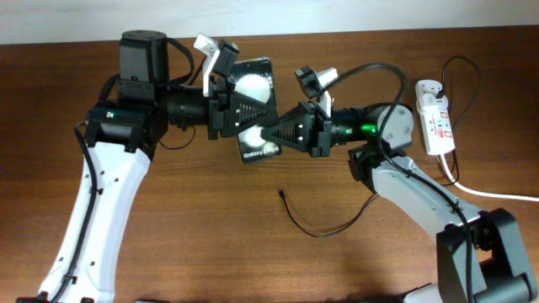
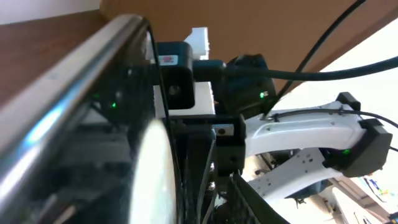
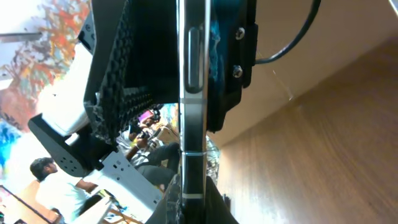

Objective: Plug charger to phone and switch on socket

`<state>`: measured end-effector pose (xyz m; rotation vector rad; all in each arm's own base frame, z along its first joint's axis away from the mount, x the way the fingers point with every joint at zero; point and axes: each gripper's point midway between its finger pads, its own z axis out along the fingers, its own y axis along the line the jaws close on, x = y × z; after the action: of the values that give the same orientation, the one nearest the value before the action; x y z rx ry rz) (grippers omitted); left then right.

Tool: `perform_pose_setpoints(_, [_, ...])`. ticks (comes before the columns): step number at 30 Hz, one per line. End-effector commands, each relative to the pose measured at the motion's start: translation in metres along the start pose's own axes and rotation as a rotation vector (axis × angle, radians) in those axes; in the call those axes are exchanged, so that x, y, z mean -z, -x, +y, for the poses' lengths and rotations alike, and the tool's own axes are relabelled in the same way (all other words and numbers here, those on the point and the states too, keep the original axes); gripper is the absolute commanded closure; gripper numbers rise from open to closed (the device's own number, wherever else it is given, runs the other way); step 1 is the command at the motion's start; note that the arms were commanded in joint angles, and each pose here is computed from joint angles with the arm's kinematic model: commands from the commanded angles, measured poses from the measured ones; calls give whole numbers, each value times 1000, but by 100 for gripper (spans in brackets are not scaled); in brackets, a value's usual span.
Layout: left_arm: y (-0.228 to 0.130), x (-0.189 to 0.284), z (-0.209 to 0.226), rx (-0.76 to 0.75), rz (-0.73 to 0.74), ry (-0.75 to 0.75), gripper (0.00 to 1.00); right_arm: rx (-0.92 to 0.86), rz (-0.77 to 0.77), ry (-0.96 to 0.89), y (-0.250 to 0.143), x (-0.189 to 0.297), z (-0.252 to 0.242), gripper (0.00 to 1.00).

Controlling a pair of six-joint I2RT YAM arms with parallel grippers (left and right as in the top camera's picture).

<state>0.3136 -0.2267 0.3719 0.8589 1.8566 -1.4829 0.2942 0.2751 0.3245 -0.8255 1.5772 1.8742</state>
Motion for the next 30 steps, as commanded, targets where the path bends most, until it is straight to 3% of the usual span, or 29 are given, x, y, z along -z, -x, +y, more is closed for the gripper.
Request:
perform_pose_setpoints(1, [2, -1, -15, -16, 0, -37, 64, -3, -66, -42, 11, -3, -12, 96])
perform_pose_setpoints(5, [4, 2, 5, -12, -8, 73, 64, -14, -137, -74, 23, -1, -18, 96])
perform_pose_setpoints(8, [5, 8, 9, 10, -19, 86, 78, -15, -137, -74, 23, -1, -17, 96])
perform_pose_setpoints(10, [5, 8, 9, 11, -19, 86, 96, -15, -136, -74, 23, -1, -18, 96])
perform_pose_setpoints(11, [5, 8, 9, 11, -19, 86, 100, -15, -136, -74, 23, -1, -18, 96])
perform_pose_setpoints(12, [5, 8, 9, 11, -19, 86, 100, -15, -136, -74, 23, -1, -17, 84])
perform_pose_setpoints(14, [5, 8, 10, 10, -20, 92, 100, -13, -132, -73, 22, 0, -17, 24])
perform_pose_setpoints(15, [5, 9, 18, 11, -21, 136, 100, -11, -141, -83, 25, 5, -19, 7])
perform_pose_setpoints(16, [4, 11, 30, 23, -19, 211, 100, -8, -148, -95, 28, 11, -22, 0])
perform_pose_setpoints(19, [-27, 28, 80, 187, 52, 513, 100, 8, -101, -117, 25, 40, -26, 1])
perform_pose_setpoints(23, [-131, 23, 98, 670, 368, 517, 100, -209, -83, -222, 8, 86, -66, 1])
perform_pose_setpoints(24, [-143, 17, 95, 765, 408, 464, 100, -316, -124, -311, -3, 96, -92, 1])
perform_pose_setpoints(26, [-156, 1, 81, 948, 457, 318, 100, -599, -163, -810, -73, 143, -173, 1])
perform_pose_setpoints(30, [-161, -25, 49, 996, 524, 200, 96, -722, -16, -1299, -149, 192, -196, 1])
